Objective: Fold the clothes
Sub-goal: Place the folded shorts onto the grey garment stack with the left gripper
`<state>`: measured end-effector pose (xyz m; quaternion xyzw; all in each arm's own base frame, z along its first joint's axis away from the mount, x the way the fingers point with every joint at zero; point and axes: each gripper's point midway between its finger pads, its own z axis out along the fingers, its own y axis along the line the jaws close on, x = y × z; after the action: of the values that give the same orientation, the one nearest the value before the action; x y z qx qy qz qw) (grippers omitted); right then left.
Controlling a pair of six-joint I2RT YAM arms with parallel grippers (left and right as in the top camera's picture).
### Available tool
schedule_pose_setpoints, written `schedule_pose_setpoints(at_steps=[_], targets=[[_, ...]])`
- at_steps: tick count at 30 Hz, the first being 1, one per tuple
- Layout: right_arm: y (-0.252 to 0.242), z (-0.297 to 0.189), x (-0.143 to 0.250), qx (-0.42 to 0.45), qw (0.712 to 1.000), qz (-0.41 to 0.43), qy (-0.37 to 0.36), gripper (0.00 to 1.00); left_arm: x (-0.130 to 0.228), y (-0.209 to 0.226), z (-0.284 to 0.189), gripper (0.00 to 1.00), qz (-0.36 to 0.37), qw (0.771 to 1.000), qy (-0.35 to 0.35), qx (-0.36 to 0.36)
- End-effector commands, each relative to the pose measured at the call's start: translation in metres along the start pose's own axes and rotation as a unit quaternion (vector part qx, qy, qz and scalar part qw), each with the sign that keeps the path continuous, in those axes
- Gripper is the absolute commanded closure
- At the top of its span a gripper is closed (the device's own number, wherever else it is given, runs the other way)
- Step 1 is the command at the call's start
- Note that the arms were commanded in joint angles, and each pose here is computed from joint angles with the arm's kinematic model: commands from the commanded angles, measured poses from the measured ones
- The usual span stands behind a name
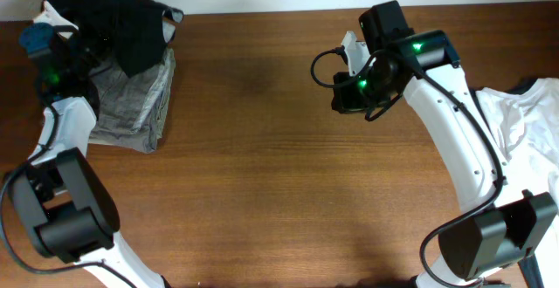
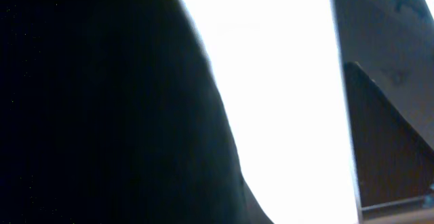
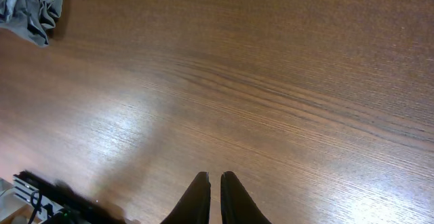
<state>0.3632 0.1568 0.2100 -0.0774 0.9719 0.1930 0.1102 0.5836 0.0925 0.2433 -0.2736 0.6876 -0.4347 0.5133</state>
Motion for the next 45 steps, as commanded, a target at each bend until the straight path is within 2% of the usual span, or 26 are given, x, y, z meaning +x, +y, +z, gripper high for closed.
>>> schedule_pose_setpoints(at_steps=[1, 5, 8, 12, 16, 19, 22, 23, 25, 27, 28, 29, 30, 31, 35, 38, 41, 42, 43, 44, 45], targets=[[0.000, 0.000, 0.000, 0.004, 1.000, -0.005, 0.001, 0.89, -0.016, 0.012, -0.001, 1.00, 0.005, 1.000, -0.006, 0.006], [0.000, 0.000, 0.001, 0.004, 1.000, -0.005, 0.001, 0.88, -0.028, 0.015, -0.017, 1.00, 0.006, 1.000, 0.003, 0.016], [0.000, 0.000, 0.000, 0.004, 1.000, -0.005, 0.000, 0.88, -0.025, 0.022, -0.029, 1.00, -0.011, 0.999, 0.037, 0.022], [0.000, 0.000, 0.000, 0.005, 1.000, -0.005, 0.000, 0.87, 0.001, 0.072, -0.045, 0.99, -0.043, 0.993, 0.091, -0.061], [0.000, 0.000, 0.000, 0.005, 1.000, -0.005, 0.000, 0.87, 0.022, 0.118, -0.084, 0.99, -0.051, 0.970, 0.118, -0.204], [-0.003, 0.000, 0.000, 0.012, 1.000, -0.005, -0.001, 0.86, 0.022, 0.112, -0.110, 1.00, -0.026, 0.955, 0.119, -0.269], [-0.004, 0.000, -0.001, 0.017, 1.000, -0.005, -0.002, 0.86, 0.018, 0.110, -0.145, 0.99, -0.019, 0.928, 0.100, -0.359], [-0.004, 0.000, -0.001, 0.017, 1.000, -0.005, -0.002, 0.86, 0.018, 0.115, -0.156, 0.89, -0.018, 0.916, 0.095, -0.389], [-0.004, 0.000, -0.001, 0.017, 1.000, -0.005, -0.002, 0.86, 0.021, 0.125, -0.170, 0.85, -0.020, 0.899, 0.099, -0.426], [-0.004, 0.000, -0.001, 0.017, 1.000, -0.005, -0.002, 0.86, 0.021, 0.127, -0.177, 0.71, -0.014, 0.897, 0.105, -0.430], [-0.004, 0.000, 0.000, 0.017, 1.000, -0.005, -0.001, 0.86, 0.017, 0.124, -0.181, 0.61, -0.010, 0.898, 0.103, -0.428], [-0.004, 0.000, 0.000, 0.017, 1.000, -0.005, -0.001, 0.86, 0.010, 0.118, -0.187, 0.46, 0.001, 0.900, 0.097, -0.426], [-0.004, 0.000, 0.000, 0.017, 1.000, -0.007, 0.000, 0.86, -0.005, 0.100, -0.199, 0.04, 0.046, 0.903, 0.086, -0.417], [-0.004, 0.000, 0.000, 0.017, 1.000, -0.007, 0.000, 0.86, -0.011, 0.089, -0.206, 0.01, 0.060, 0.905, 0.079, -0.415], [-0.004, 0.000, 0.000, 0.017, 1.000, -0.011, 0.000, 0.86, -0.022, 0.054, -0.225, 0.01, 0.091, 0.906, 0.051, -0.411], [-0.004, 0.000, -0.001, 0.017, 1.000, -0.013, -0.002, 0.86, -0.025, 0.043, -0.228, 0.01, 0.114, 0.905, 0.047, -0.407], [-0.004, 0.000, -0.004, 0.016, 1.000, -0.015, -0.009, 0.85, -0.015, 0.051, -0.211, 0.01, 0.165, 0.898, 0.090, -0.397], [-0.003, 0.000, -0.006, 0.016, 1.000, -0.016, -0.012, 0.85, -0.008, 0.056, -0.203, 0.20, 0.194, 0.892, 0.116, -0.391], [-0.003, 0.000, -0.007, 0.015, 1.000, -0.017, -0.015, 0.85, 0.001, 0.065, -0.190, 0.49, 0.216, 0.886, 0.144, -0.384], [-0.003, 0.000, -0.008, 0.015, 1.000, -0.017, -0.016, 0.84, 0.011, 0.075, -0.179, 0.66, 0.223, 0.883, 0.164, -0.380], [-0.003, 0.000, -0.009, 0.015, 1.000, -0.018, -0.018, 0.84, 0.022, 0.086, -0.169, 0.87, 0.233, 0.877, 0.189, -0.376]])
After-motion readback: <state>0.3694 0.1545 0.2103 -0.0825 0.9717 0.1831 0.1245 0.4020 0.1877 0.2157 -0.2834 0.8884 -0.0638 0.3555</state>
